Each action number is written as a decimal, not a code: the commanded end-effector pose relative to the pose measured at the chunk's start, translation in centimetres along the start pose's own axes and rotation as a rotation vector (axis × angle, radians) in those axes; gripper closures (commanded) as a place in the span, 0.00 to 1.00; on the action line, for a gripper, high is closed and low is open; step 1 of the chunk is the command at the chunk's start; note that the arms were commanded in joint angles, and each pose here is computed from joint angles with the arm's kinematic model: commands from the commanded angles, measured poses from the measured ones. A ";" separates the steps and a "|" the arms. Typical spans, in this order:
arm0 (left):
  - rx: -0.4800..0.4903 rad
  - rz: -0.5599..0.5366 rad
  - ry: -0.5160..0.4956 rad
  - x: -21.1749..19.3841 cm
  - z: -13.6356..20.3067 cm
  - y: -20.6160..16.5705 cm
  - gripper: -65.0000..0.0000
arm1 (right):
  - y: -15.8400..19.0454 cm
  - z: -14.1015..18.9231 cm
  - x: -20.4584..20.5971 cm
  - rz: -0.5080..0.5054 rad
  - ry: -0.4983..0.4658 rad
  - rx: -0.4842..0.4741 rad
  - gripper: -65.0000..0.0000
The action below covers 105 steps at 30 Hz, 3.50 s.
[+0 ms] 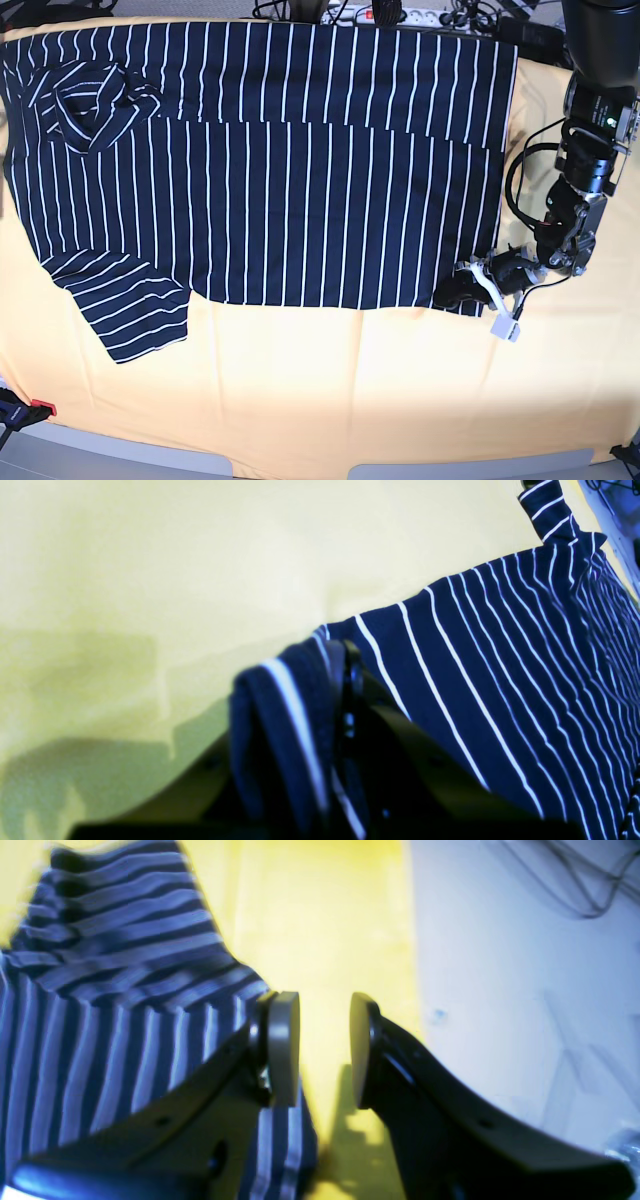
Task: Fold the T-shirt properly
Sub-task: 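Grasp the other hem corner with the right gripper, then lift the hem with both grippers and fold it over toward the collar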
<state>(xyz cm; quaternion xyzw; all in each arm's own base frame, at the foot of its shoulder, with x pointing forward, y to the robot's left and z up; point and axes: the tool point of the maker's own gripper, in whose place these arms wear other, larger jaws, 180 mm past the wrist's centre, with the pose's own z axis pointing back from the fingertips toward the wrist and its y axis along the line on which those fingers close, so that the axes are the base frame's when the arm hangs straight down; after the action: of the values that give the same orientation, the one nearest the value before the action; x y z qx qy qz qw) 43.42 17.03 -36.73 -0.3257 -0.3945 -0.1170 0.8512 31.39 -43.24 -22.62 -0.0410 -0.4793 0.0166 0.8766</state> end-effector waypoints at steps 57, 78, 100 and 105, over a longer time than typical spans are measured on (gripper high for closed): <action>0.030 -0.115 0.001 2.9 0.3 0.4 1.00 | 10.3 -14.9 -0.1 -0.164 -0.029 0.293 1.00; 0.066 -0.364 -0.092 7.8 -0.3 -0.1 1.00 | 7.1 -15.3 1.0 -0.066 -0.045 0.140 1.00; -0.113 -0.398 0.066 5.6 2.8 -6.3 1.00 | 6.1 -11.0 -2.8 -0.165 0.189 0.299 1.00; -0.149 -0.461 0.108 3.4 4.6 -7.9 1.00 | 5.6 -9.6 -3.8 -0.096 0.219 0.288 1.00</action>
<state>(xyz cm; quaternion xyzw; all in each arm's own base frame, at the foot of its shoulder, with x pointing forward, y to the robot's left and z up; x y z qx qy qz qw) 38.05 13.97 -30.99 -0.2809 -0.3697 -0.3557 0.8111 36.24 -37.24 -34.31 0.1173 -0.3405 0.0319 0.9324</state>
